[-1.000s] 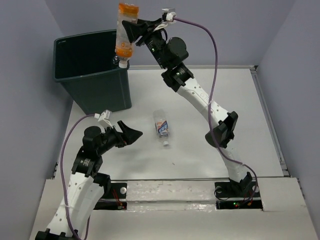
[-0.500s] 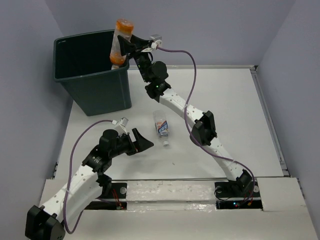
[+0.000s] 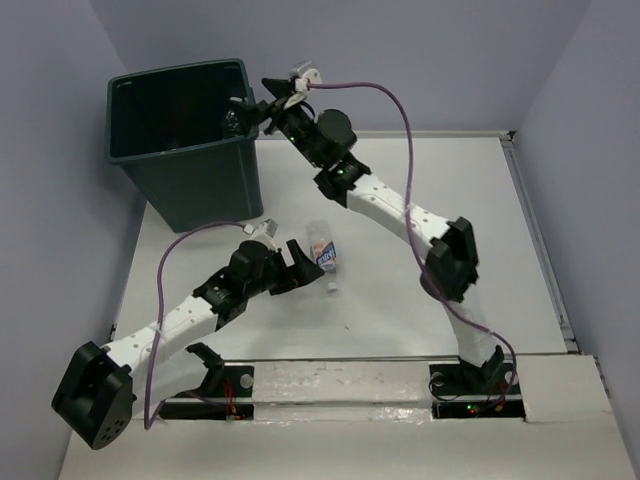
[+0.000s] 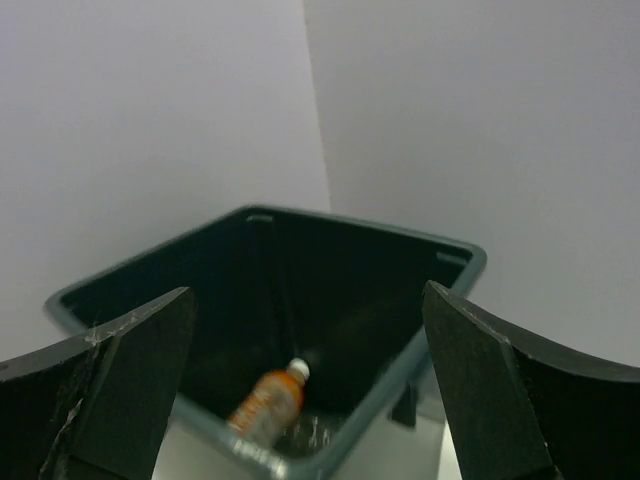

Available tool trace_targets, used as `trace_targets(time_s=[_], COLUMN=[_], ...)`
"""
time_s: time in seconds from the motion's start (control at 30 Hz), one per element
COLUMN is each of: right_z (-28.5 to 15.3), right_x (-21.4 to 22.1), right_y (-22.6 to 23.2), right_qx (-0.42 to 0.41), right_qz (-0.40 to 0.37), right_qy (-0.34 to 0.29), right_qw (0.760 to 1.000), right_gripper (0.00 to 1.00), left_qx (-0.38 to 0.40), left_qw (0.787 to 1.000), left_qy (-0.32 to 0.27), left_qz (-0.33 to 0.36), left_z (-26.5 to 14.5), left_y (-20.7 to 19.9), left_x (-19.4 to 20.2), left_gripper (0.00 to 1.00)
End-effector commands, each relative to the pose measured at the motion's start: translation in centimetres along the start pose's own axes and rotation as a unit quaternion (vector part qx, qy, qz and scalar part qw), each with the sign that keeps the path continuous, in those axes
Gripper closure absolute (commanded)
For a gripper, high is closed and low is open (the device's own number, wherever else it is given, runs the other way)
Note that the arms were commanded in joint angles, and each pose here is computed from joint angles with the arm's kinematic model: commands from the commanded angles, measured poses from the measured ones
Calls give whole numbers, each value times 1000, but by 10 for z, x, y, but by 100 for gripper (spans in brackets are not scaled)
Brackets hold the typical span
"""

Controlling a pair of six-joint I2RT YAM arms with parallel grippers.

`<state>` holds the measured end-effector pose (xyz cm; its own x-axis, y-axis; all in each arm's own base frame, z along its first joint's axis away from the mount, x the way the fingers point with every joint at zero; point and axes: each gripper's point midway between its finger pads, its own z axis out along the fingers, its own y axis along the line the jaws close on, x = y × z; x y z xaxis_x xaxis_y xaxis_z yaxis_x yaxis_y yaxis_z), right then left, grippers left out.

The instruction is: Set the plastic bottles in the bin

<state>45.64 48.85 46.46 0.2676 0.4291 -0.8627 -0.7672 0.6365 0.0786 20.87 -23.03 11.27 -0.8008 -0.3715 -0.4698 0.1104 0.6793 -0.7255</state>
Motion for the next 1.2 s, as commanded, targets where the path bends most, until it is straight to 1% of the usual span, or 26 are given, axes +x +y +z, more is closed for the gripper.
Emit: trace_targets(time_s=[0.0,0.03,0.07,0.1,0.13,0.17,0.2,0.23,0.27,0.33,0.37,0.47,0.5,0.53,0.63,0.73,0.77,0.8,0.9,0.93,1.0,1.03,1.07,1.1,1.13,1.17], right_z=[-53,-88,-108,-145,-165,-167,-202,-221,-252,-281,-306,-338,-355,-362,-383,-395,-402,-403,-411,-413,-418,-420,-426,-431,-434,-437], right_x=[-108,-107,-102,-101,-96,-90,-77,-70,-53,-36,-23,-8,-2,0,9,11,9,6,4,3,3,2,2,1,1,1], right_y=[18,17,8,0,-7,-14,-12,-22,-21,-20,-20,-16,-14,-8,0,0,-10,-12,-12,-11,-8,-8,-8,-8,-9,-9], right_qx=[-12,-5,25,51,65,74,79,92,96,102,107,109,110,103,93,100,127,134,141,141,140,140,140,143,145,147], right_qz=[-3,0,0,0,7,4,18,20,37,44,50,67,81,100,121,131,124,129,140,145,158,161,163,165,165,165], right_qy=[-46,-18,0,24,41,53,85,100,131,161,185,213,222,226,238,239,231,226,222,220,216,214,211,208,207,206], right_qw=[999,1000,1000,998,997,996,993,991,986,981,976,969,965,964,959,957,957,956,955,954,953,953,954,953,953,953], right_gripper=[0,0,0,0,0,0,0,0,0,0,0,0,0,0,1,1,2,2,2,3,3,3,4,4,4,4], left_qx=[29,20,10,1,-11,-23,-38,-52,-74,-104,-126,-159,-178,-194,-234,-288,-323,-336,-327,-318,-297,-284,-254,-227,-195,-176], left_qw=[997,997,996,997,997,996,995,994,992,988,984,976,971,967,956,939,925,919,921,924,931,935,941,946,951,954], left_qy=[-73,-75,-80,-71,-73,-77,-80,-75,-79,-82,-88,-95,-95,-86,-76,-48,-43,-46,-55,-63,-71,-76,-95,-98,-114,-125], left_qz=[21,22,24,27,31,34,44,55,64,79,92,116,125,139,158,184,197,200,202,201,200,200,202,208,209,209], left_z=[6,11,15,23,27,32,37,47,51,59,67,84,88,98,120,134,136,133,130,127,123,120,111,106,92,82], left_y=[-44,-44,-42,-41,-37,-35,-29,-28,-22,-15,-11,-8,-3,-1,8,31,47,52,46,37,19,8,-19,-40,-67,-84], left_x=[-39,-40,-42,-39,-40,-41,-42,-42,-45,-51,-58,-71,-73,-76,-81,-75,-74,-75,-79,-84,-88,-90,-103,-105,-116,-124], left_gripper=[1,1,1,1,1,1,1,1,1,1,1,1,1,1,1,2,5,12,24,26,35,36,39,39,41,41])
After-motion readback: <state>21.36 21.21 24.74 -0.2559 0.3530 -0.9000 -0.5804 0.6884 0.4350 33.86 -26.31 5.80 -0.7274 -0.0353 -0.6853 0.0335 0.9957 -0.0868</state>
